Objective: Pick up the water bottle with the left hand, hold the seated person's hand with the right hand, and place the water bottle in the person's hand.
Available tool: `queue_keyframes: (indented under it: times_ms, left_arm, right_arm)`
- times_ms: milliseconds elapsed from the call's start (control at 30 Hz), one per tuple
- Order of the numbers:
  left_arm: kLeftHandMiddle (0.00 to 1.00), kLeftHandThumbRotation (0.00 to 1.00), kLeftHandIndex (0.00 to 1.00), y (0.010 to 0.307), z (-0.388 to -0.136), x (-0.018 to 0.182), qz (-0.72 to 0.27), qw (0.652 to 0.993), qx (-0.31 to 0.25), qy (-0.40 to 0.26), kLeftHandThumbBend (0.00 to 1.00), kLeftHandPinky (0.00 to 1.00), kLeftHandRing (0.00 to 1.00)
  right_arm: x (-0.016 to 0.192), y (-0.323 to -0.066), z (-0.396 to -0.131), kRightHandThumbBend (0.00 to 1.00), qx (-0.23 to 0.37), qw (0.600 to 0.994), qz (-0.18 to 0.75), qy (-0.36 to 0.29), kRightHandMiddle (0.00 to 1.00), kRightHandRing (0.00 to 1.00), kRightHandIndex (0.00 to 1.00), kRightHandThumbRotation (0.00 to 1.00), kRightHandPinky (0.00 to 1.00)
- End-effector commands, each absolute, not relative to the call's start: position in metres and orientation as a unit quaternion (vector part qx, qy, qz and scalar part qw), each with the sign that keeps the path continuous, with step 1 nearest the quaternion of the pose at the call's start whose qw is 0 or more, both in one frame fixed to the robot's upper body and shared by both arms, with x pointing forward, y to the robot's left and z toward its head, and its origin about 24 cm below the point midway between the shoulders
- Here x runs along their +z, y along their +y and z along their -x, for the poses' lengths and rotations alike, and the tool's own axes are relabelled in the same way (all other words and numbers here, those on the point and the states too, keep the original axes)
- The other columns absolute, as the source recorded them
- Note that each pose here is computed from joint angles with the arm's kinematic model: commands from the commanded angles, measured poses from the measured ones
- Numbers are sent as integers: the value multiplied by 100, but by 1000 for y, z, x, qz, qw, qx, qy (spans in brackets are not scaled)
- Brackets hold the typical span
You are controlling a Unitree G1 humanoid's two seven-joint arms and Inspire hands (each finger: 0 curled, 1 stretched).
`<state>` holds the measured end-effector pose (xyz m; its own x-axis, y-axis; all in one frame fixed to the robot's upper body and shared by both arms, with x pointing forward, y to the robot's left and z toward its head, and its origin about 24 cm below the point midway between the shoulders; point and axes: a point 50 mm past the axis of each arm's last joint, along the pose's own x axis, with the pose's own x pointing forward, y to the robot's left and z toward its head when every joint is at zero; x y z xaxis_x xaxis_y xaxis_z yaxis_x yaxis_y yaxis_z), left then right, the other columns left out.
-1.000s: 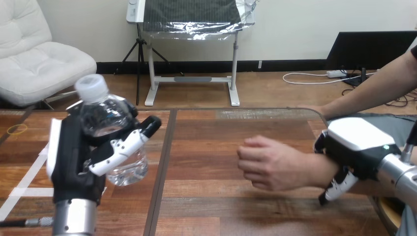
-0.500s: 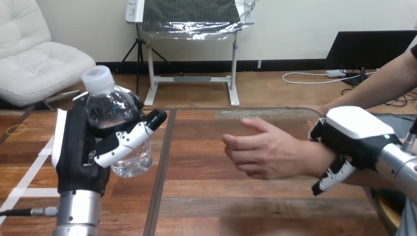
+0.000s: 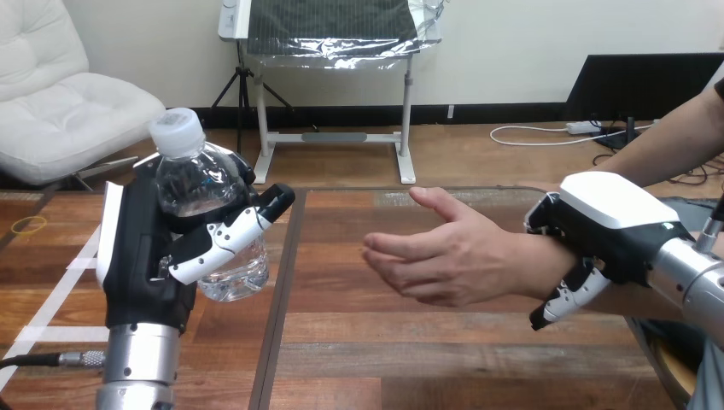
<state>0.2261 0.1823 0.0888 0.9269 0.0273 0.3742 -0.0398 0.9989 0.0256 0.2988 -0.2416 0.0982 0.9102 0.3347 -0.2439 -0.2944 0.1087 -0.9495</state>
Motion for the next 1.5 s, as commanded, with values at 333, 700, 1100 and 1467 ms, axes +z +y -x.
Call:
queue_keyframes:
  times_ms: [333,700,1100,1467]
  left_arm:
    - [32,0,36,173,-245,107,-11,971,-13,-239,54,21,27]
    - [32,0,37,167,-251,107,0,971,-22,-238,56,21,27]
    - [33,0,37,160,-261,106,3,971,-36,-236,56,22,28]
    - [34,0,37,147,-276,104,25,972,-58,-226,56,24,30]
  right_arm:
    - [108,-244,-302,93,189,772,607,-14,30,23,32,0,20]
    - [107,-243,-302,95,188,773,606,-11,31,24,33,0,20]
    - [104,-242,-303,94,195,771,607,1,32,25,34,0,20]
    - [102,-237,-304,93,203,770,605,-1,32,25,35,0,19]
